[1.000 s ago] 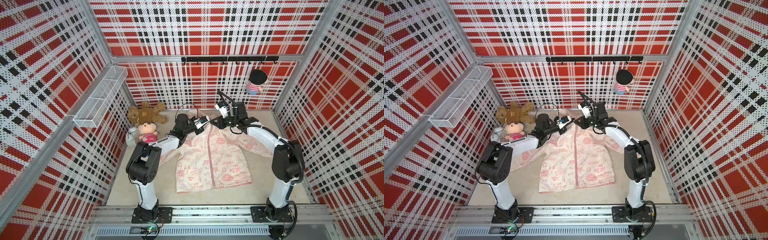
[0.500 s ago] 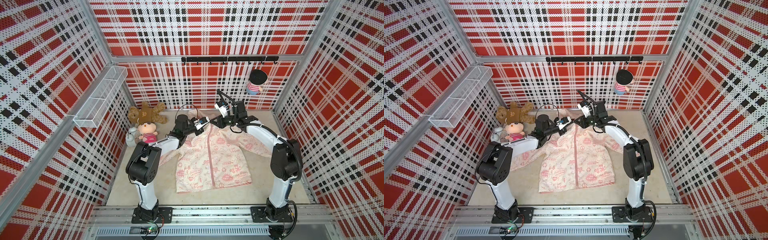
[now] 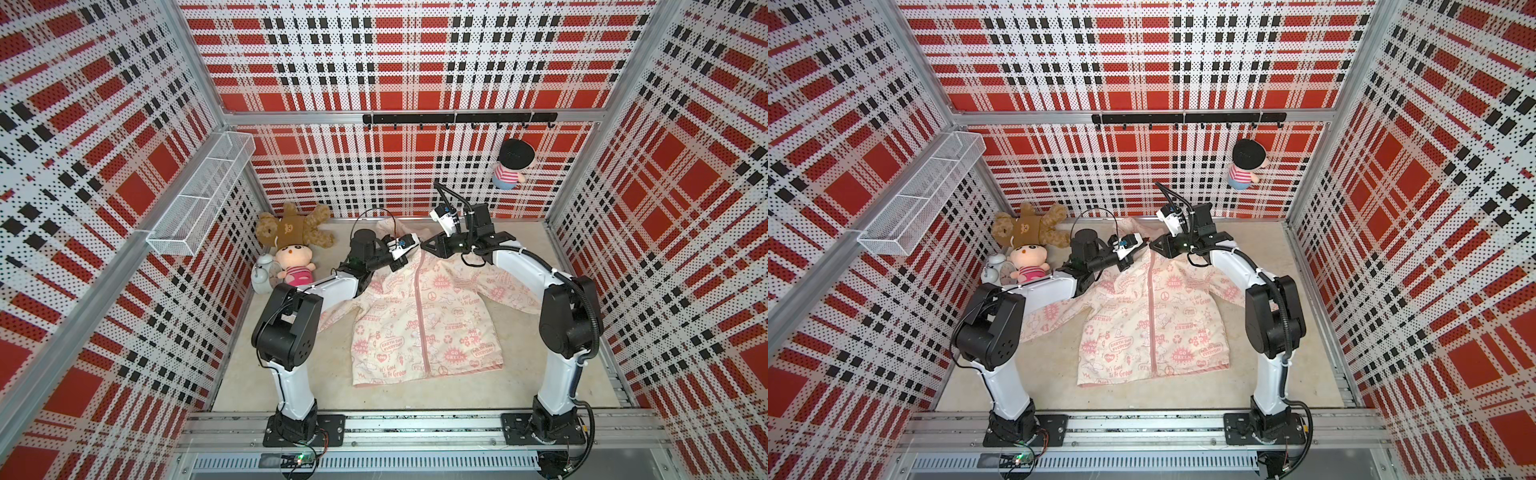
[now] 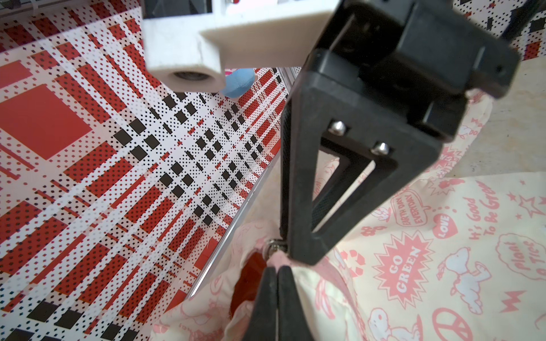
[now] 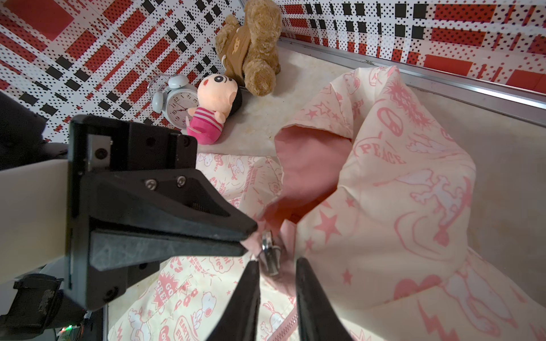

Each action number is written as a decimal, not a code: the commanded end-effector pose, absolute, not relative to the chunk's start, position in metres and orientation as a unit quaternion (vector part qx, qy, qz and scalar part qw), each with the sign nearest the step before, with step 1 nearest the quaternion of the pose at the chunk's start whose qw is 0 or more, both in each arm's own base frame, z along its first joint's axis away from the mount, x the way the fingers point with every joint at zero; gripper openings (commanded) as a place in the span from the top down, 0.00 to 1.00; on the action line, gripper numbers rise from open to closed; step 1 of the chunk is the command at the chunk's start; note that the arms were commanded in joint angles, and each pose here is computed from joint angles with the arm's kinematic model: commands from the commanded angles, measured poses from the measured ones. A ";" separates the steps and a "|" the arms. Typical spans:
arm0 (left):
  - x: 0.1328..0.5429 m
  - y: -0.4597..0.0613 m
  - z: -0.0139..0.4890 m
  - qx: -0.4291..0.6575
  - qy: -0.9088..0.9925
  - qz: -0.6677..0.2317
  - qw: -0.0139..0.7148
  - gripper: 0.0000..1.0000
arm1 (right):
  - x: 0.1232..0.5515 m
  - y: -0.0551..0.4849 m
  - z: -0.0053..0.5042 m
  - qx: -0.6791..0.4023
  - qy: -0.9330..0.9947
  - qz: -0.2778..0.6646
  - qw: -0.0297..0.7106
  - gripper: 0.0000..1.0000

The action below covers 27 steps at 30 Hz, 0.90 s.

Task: Unzip the jacket
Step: Unzip the zipper on the jacket.

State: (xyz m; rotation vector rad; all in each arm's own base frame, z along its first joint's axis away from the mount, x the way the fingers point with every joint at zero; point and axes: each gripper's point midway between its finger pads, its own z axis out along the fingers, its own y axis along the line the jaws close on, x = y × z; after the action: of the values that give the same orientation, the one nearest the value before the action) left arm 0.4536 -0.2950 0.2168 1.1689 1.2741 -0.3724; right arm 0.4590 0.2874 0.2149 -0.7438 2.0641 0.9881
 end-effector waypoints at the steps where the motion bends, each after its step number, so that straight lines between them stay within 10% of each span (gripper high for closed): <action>1: 0.447 -0.294 0.242 0.511 0.534 -0.161 0.654 1.00 | 0.460 0.291 0.225 -0.308 0.784 0.392 0.369 0.74; 27: 0.449 -0.294 0.244 0.510 0.532 -0.160 0.657 1.00 | 0.467 0.294 0.215 -0.310 0.790 0.391 0.355 0.79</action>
State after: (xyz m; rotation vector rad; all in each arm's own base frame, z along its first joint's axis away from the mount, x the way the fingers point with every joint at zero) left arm 0.4534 -0.2939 0.2187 1.1665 1.2731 -0.3699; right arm 0.4666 0.2939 0.2247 -0.7803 2.0218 1.0033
